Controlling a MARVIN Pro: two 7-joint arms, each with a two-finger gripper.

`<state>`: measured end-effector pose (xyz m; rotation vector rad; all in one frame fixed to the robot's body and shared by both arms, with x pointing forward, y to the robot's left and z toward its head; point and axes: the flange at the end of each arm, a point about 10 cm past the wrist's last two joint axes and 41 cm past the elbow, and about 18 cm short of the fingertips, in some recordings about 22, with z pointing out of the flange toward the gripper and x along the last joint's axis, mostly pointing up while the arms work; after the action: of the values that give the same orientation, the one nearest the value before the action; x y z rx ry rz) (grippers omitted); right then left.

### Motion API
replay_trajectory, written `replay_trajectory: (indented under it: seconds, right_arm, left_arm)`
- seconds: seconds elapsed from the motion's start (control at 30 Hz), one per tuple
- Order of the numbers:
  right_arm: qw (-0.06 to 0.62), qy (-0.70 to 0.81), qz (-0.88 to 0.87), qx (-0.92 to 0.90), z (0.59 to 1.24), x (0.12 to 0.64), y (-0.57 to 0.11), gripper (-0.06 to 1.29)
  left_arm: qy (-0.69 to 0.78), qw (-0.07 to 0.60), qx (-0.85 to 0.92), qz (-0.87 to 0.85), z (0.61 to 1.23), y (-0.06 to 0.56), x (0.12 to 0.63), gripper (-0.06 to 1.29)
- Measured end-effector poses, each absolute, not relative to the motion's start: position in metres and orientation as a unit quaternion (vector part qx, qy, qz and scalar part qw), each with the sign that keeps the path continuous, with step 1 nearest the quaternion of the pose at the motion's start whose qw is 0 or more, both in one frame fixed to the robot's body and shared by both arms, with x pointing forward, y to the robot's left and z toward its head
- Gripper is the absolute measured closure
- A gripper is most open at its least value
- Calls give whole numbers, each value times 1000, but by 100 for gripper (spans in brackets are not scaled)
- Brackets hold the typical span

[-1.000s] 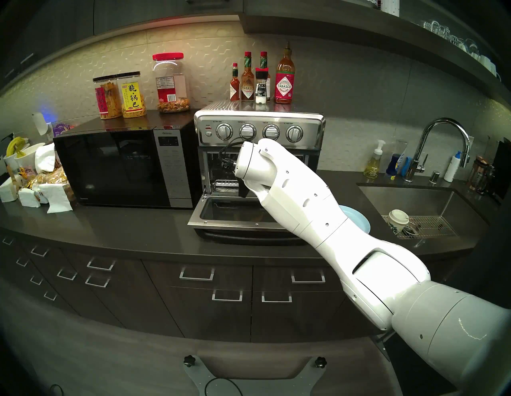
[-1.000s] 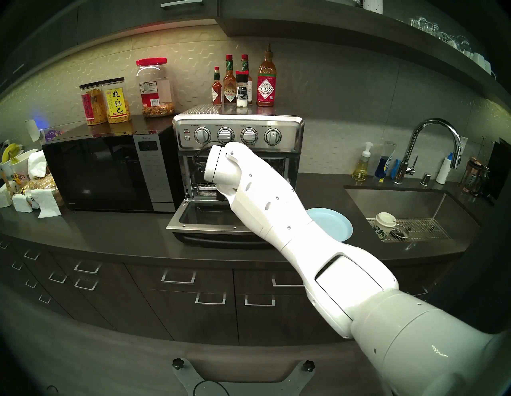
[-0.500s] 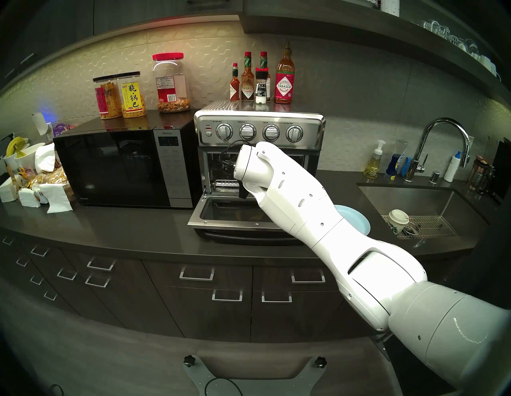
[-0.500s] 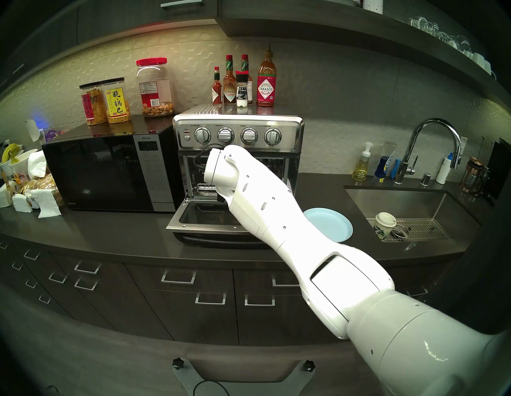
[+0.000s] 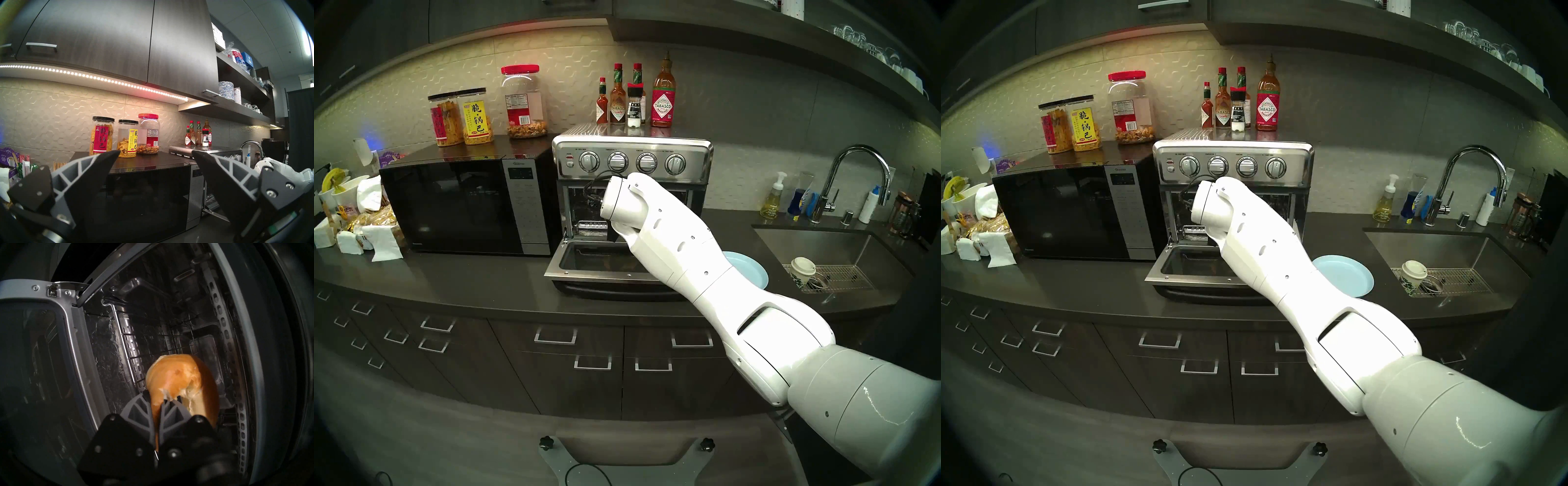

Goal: Open the oven and place the bagel inside on the rack

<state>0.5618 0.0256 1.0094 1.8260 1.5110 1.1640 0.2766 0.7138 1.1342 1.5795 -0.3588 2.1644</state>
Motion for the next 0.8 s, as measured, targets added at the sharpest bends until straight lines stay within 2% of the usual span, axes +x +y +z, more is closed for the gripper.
replay_trajectory:
  seconds: [0.7,0.8]
  right_arm:
    - [255,537,430,679,1009,571,27,122]
    - [256,535,430,681,1009,572,27,114]
  left_arm:
    - [-130,218,570,781,1134,714,277,2]
    - [-130,218,570,781,1134,714,277,2]
